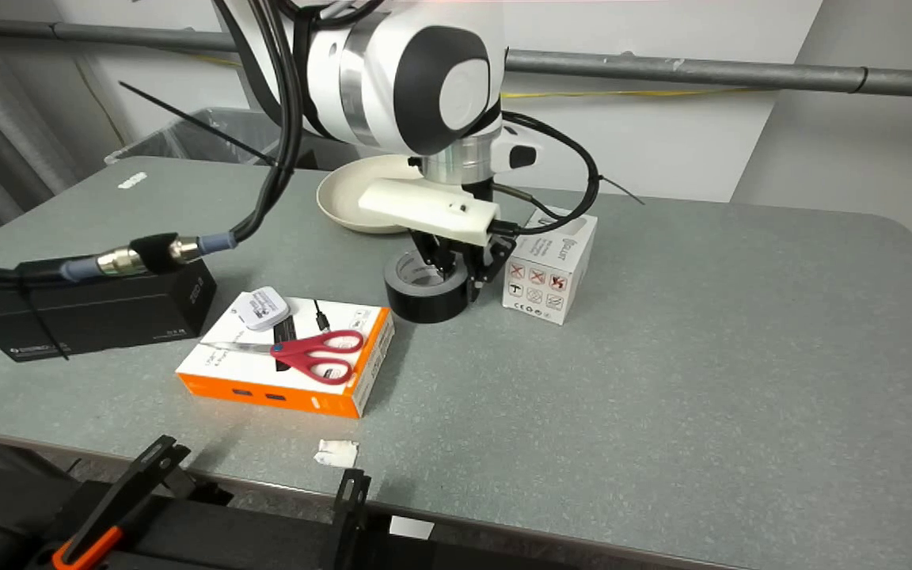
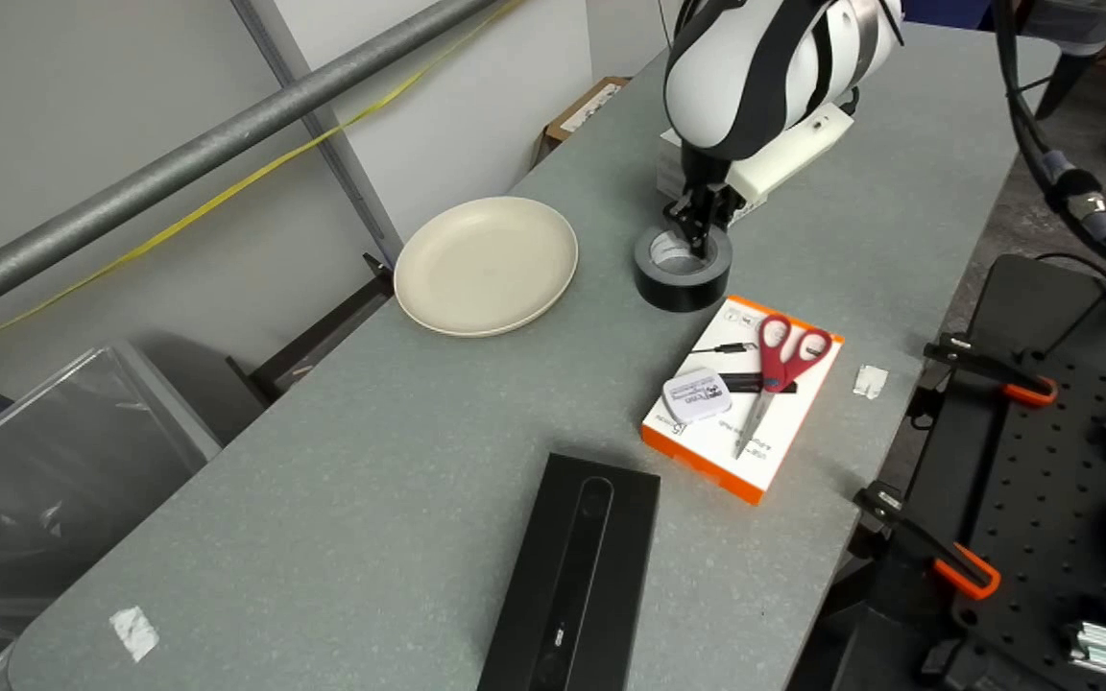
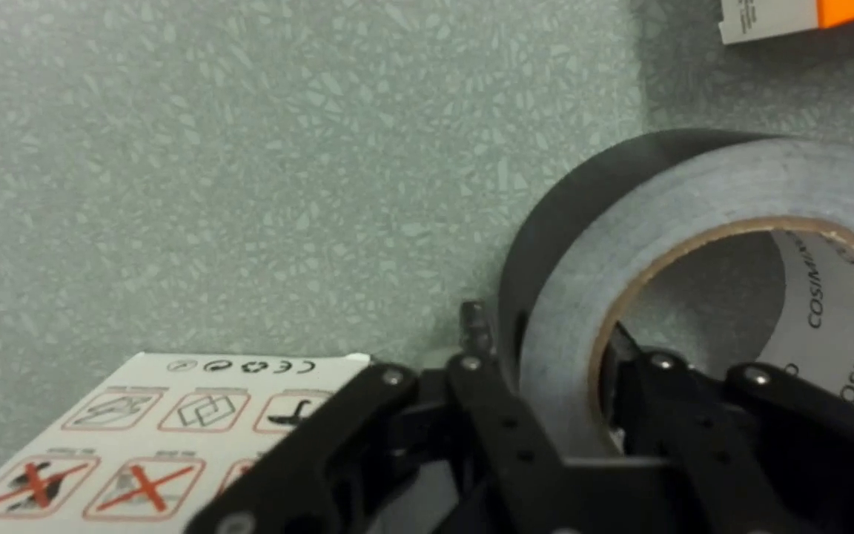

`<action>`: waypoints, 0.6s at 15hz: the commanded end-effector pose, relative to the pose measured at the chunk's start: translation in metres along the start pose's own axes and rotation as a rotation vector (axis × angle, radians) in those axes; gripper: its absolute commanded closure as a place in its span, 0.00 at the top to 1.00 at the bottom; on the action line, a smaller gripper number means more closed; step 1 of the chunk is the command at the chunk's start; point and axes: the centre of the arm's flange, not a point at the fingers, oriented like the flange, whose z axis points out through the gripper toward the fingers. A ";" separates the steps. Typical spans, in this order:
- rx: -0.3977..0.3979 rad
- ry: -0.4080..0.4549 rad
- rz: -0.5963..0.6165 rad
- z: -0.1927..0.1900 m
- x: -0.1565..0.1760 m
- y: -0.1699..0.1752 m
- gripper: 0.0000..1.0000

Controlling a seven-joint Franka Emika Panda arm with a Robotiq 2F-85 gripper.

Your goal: Put the masking tape on the plate.

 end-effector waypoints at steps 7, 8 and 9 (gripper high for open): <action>0.149 0.161 0.014 -0.126 0.004 0.004 0.06; 0.155 0.170 0.006 -0.134 0.010 -0.001 0.06; 0.155 0.169 -0.005 -0.140 0.010 -0.005 0.06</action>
